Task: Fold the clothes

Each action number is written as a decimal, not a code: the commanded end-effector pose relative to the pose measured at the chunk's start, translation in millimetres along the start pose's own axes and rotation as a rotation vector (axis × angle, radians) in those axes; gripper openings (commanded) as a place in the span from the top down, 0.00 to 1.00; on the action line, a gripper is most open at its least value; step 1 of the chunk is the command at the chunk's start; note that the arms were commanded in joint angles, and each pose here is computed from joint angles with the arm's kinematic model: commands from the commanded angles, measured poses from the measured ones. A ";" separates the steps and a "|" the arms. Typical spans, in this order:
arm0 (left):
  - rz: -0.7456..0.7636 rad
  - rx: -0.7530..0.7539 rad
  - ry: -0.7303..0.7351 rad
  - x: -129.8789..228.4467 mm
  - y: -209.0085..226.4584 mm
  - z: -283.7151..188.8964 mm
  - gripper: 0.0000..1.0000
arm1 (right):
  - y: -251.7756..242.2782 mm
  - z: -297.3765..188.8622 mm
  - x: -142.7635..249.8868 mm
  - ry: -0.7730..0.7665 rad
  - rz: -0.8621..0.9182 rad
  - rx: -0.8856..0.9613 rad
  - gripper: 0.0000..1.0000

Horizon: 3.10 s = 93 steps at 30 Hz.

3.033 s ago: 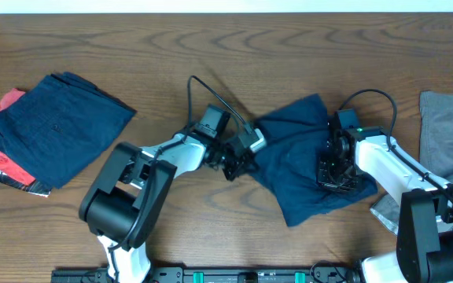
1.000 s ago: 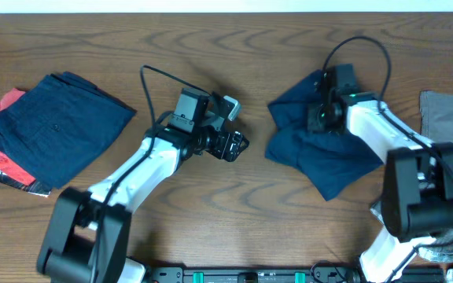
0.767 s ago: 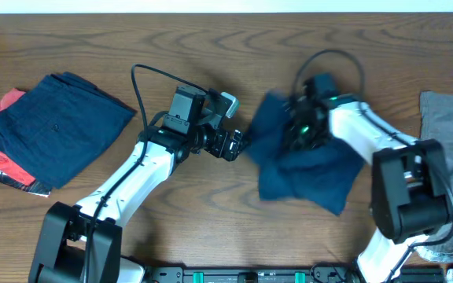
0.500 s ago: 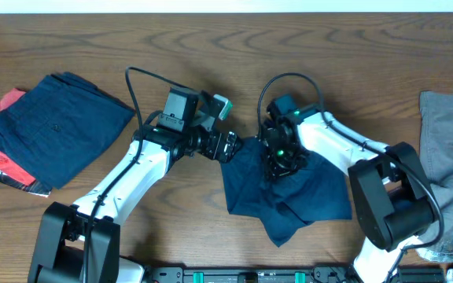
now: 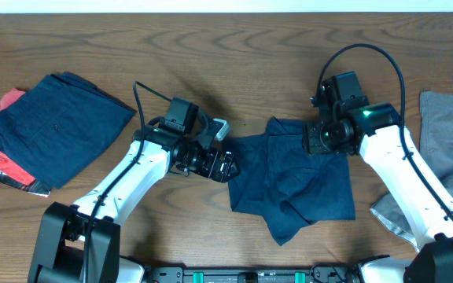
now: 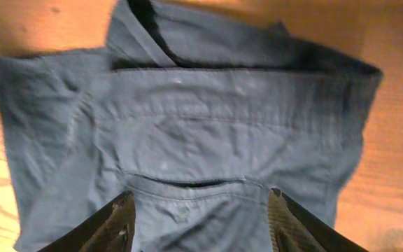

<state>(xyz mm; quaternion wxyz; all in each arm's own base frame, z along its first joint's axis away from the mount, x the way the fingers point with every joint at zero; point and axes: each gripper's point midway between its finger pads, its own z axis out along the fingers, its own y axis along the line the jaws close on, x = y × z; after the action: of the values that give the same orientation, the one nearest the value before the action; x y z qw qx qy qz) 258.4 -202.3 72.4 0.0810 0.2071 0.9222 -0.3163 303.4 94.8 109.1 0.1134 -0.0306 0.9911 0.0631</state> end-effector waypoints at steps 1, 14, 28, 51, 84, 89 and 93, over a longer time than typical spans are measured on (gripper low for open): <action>0.028 0.079 -0.027 -7.0 -15.5 -3.3 0.02 | -3.5 6.2 10.3 0.057 -0.008 0.002 0.41; 0.071 0.050 -0.037 -11.4 -17.0 3.2 0.02 | 48.3 30.1 9.9 0.043 -0.076 -0.111 0.41; 0.041 0.050 -0.018 -6.8 -16.8 3.4 0.02 | 63.1 105.9 4.9 0.097 0.052 -0.064 0.46; 0.040 0.050 -0.018 -6.6 -16.8 3.4 0.02 | 76.3 116.1 -0.5 0.087 0.116 -0.110 0.52; 0.053 0.029 -0.148 -27.0 -16.4 -35.1 0.02 | 54.9 -197.4 -156.8 -0.607 0.072 -0.151 0.99; 0.084 0.023 -0.213 -34.0 -23.4 -54.0 0.02 | 40.7 -219.2 -151.6 -0.632 0.099 -0.084 0.99; 0.092 0.022 -0.226 -35.8 -25.2 -56.7 0.02 | 19.9 -200.6 -131.7 -0.532 0.177 0.018 0.99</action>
<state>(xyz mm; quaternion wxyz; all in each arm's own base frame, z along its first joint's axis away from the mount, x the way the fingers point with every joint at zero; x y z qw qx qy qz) 273.3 -198.0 133.9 0.1854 0.2148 0.8952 -0.3437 386.7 114.0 342.7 0.3716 0.0400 0.9205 0.1145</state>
